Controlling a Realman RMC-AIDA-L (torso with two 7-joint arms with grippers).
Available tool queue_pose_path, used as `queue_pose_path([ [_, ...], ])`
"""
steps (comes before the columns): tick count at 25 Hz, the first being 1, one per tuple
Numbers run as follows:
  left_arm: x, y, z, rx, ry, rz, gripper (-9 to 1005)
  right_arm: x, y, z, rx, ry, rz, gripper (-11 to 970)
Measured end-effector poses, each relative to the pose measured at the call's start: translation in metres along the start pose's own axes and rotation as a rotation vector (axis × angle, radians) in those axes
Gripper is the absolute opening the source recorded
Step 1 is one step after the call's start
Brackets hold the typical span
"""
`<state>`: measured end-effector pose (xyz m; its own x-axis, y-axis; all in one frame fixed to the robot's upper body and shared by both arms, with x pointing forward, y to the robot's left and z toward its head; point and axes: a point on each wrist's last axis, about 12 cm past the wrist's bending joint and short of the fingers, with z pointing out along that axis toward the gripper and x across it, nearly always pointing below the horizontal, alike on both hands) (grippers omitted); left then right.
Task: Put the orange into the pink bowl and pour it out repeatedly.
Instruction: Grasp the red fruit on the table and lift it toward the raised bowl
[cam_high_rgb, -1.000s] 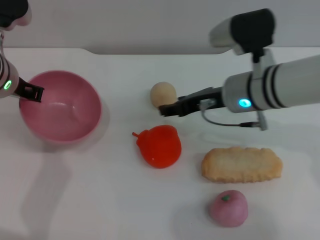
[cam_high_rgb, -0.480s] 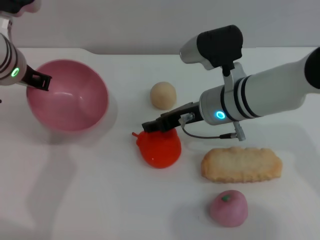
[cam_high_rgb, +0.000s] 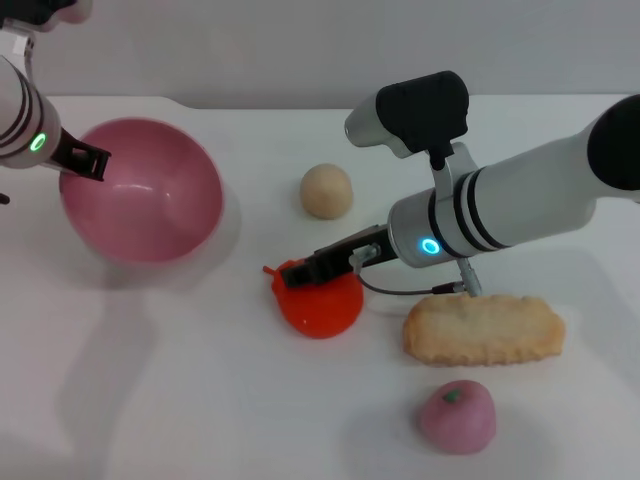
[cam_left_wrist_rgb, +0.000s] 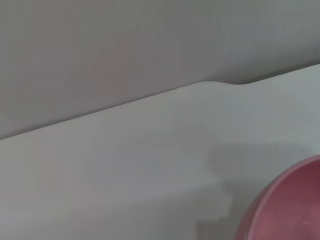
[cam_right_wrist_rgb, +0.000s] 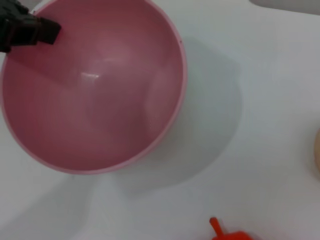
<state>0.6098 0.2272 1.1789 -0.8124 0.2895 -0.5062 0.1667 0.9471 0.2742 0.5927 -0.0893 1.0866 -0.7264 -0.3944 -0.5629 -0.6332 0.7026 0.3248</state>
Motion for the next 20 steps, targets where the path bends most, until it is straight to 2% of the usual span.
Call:
queue_pose_path([
  [6, 0.001, 0.000, 0.000, 0.001, 0.003, -0.001, 105, -0.001, -0.001, -0.003, 0.018, -0.004, -0.037, 527],
  [9, 0.001, 0.000, 0.000, 0.001, 0.003, -0.001, 106, -0.002, 0.001, -0.004, 0.025, -0.007, -0.065, 266],
  [16, 0.002, -0.002, 0.001, 0.007, 0.005, 0.001, 108, 0.000, 0.002, -0.009, 0.020, -0.032, -0.068, 155],
  [20, 0.003, -0.003, 0.001, 0.011, 0.006, 0.006, 109, -0.001, 0.007, -0.024, 0.023, -0.074, -0.084, 100],
])
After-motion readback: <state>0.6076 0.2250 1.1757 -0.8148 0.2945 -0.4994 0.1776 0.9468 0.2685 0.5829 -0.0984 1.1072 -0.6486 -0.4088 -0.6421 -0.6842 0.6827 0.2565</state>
